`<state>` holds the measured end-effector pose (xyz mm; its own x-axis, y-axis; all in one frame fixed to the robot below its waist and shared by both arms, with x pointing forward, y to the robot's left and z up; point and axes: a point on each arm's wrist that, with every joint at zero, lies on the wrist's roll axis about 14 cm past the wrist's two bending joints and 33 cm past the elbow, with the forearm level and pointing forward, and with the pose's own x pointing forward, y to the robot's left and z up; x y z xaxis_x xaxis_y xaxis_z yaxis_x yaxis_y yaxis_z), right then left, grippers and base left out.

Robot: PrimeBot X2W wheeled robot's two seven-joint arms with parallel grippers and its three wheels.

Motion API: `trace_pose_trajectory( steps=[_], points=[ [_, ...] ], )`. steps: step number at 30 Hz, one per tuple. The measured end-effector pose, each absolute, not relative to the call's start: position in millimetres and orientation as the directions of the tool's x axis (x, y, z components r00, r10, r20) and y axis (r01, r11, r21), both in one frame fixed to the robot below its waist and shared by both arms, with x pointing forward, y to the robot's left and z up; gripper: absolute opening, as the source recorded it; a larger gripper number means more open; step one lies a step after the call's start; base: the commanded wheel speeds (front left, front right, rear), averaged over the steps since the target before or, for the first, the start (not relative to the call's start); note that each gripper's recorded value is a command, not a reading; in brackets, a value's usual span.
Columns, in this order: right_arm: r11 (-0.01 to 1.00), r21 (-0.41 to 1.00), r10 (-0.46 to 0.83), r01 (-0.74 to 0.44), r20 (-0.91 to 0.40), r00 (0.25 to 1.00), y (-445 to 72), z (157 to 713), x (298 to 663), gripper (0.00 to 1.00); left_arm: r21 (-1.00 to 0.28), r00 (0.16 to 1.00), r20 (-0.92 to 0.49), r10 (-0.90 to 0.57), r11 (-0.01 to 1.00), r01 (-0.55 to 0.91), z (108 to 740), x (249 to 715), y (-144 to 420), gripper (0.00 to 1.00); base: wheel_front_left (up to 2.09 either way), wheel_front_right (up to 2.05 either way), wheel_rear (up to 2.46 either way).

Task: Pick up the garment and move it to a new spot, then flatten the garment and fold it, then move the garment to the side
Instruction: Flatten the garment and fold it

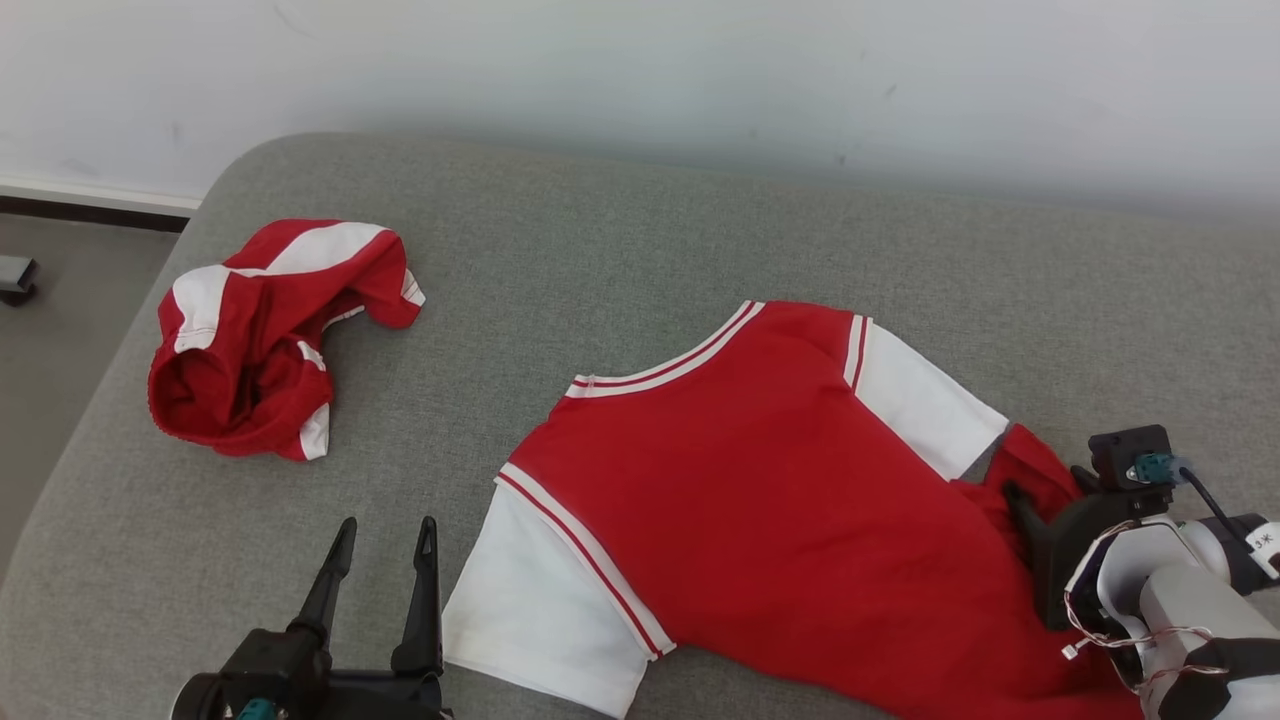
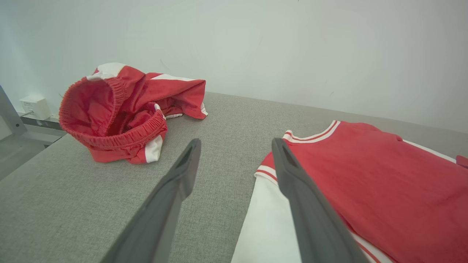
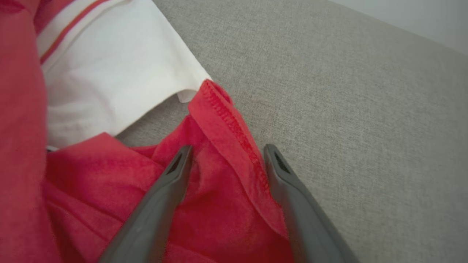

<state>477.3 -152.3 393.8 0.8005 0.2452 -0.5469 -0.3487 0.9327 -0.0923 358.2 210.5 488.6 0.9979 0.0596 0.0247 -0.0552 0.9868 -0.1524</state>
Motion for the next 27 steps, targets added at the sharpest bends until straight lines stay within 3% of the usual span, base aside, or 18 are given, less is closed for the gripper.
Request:
trace_pose_trajectory(
  steps=[1, 2, 3, 7, 13, 16, 19, 24, 25, 26, 27],
  points=[
    [0.932, -0.091, 0.242, -0.351, -0.564, 0.790, -152.0, 390.0, 476.6, 1.00, -0.152, 0.998, 0.022, 0.061, 0.987, -0.057, 488.0, 358.7, 210.8, 1.00, 0.00, 0.00, 0.00],
    [0.931, -0.089, 0.243, -0.353, -0.570, 0.785, -151.0, 389.2, 477.3, 0.24, -0.153, 0.998, 0.020, 0.063, 0.986, -0.059, 487.3, 359.0, 211.1, 1.00, 0.00, 0.00, 0.00],
    [0.930, -0.087, 0.248, -0.356, -0.566, 0.786, -149.1, 390.6, 479.0, 0.00, -0.155, 0.998, 0.019, 0.064, 0.986, -0.060, 486.9, 359.5, 211.1, 1.00, 0.00, 0.00, 0.00],
    [0.934, -0.070, 0.278, -0.349, -0.467, 0.839, -143.1, 415.5, 496.1, 0.00, -0.159, 0.998, 0.019, 0.063, 0.986, -0.059, 486.7, 361.3, 210.1, 1.00, 0.00, 0.00, 0.00],
    [0.962, -0.042, 0.262, -0.270, -0.143, 0.955, -160.5, 512.7, 546.4, 0.00, -0.167, 0.998, 0.026, 0.064, 0.984, -0.059, 488.7, 363.2, 210.6, 1.00, 0.00, 0.00, 0.00],
    [0.975, -0.004, 0.224, -0.224, -0.048, 0.974, -173.7, 543.9, 561.3, 0.00, -0.171, 0.998, 0.024, 0.064, 0.983, -0.059, 488.0, 363.9, 210.3, 1.00, 0.00, 0.00, 0.00],
    [0.981, 0.044, 0.187, -0.187, -0.010, 0.982, -182.5, 557.4, 571.3, 0.00, -0.177, 0.997, 0.022, 0.068, 0.982, -0.063, 487.5, 364.5, 211.1, 1.00, 0.00, 0.00, 0.00],
    [0.984, 0.036, 0.177, -0.175, -0.085, 0.980, -180.8, 537.1, 575.8, 0.00, -0.182, 0.997, 0.012, 0.074, 0.981, -0.070, 484.1, 365.1, 212.4, 1.00, 0.00, 0.00, 0.00],
    [0.984, 0.029, 0.175, -0.174, -0.085, 0.981, -180.5, 536.6, 577.7, 0.40, -0.183, 0.997, 0.011, 0.074, 0.981, -0.071, 483.8, 365.8, 212.5, 1.00, 0.00, 0.00, 0.00],
    [0.985, 0.019, 0.170, -0.169, -0.100, 0.980, -181.7, 533.1, 578.7, 1.00, -0.184, 0.997, 0.010, 0.075, 0.980, -0.072, 483.5, 366.5, 212.4, 1.00, 0.00, 0.00, 0.00],
    [0.986, 0.002, 0.164, -0.165, -0.119, 0.979, -183.8, 527.5, 578.5, 1.00, -0.185, 0.997, 0.009, 0.075, 0.980, -0.072, 483.5, 367.0, 212.4, 1.00, 0.00, 0.00, 0.00]
  ],
)
